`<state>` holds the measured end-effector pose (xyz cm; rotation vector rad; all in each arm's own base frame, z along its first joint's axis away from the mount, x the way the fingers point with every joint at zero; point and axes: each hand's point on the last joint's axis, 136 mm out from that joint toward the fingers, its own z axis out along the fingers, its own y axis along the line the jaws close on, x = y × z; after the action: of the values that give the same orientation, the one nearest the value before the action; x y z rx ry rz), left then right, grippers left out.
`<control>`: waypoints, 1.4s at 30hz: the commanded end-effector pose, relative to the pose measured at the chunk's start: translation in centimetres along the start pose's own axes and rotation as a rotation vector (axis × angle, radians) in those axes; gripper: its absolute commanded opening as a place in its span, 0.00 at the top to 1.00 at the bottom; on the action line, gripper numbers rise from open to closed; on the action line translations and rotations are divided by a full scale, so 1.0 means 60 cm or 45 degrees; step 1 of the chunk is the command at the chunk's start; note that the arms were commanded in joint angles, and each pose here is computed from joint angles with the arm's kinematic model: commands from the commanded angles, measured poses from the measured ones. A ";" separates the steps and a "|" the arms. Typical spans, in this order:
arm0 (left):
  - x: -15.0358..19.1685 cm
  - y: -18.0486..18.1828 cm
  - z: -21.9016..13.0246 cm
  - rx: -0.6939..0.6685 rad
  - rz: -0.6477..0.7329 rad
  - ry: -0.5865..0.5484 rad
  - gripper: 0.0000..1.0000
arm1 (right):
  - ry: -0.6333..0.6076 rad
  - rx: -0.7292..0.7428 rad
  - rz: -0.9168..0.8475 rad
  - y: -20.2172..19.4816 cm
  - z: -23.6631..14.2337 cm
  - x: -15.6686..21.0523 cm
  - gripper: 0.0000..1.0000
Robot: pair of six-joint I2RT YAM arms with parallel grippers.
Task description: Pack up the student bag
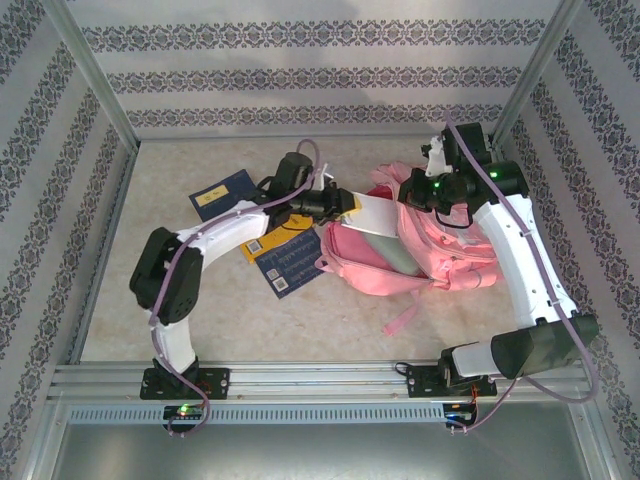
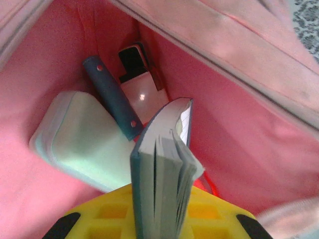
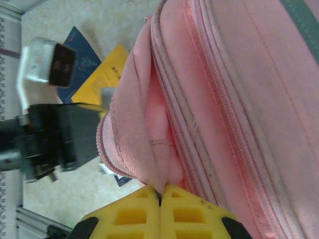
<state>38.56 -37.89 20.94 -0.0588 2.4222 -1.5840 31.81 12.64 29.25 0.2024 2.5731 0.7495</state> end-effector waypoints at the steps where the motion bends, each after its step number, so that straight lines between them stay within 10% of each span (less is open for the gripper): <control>1: -0.017 -0.020 0.028 -0.007 -0.038 -0.029 1.00 | -0.073 -0.195 0.005 0.055 -0.028 -0.019 1.00; 15: -0.032 -0.062 0.191 0.088 -0.095 -0.050 0.95 | -0.112 -0.257 0.139 0.067 0.012 -0.048 1.00; 21: 0.009 -0.072 0.242 0.161 -0.073 0.020 0.35 | -0.113 -0.240 0.139 0.059 0.013 -0.051 1.00; 42: 0.018 -0.055 -0.014 -0.089 0.205 0.040 0.24 | -0.005 0.313 -0.178 -0.055 0.045 0.003 1.00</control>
<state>38.94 -40.91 22.45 0.0404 2.4547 -1.4723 33.68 12.44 27.36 0.1917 2.5561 0.6179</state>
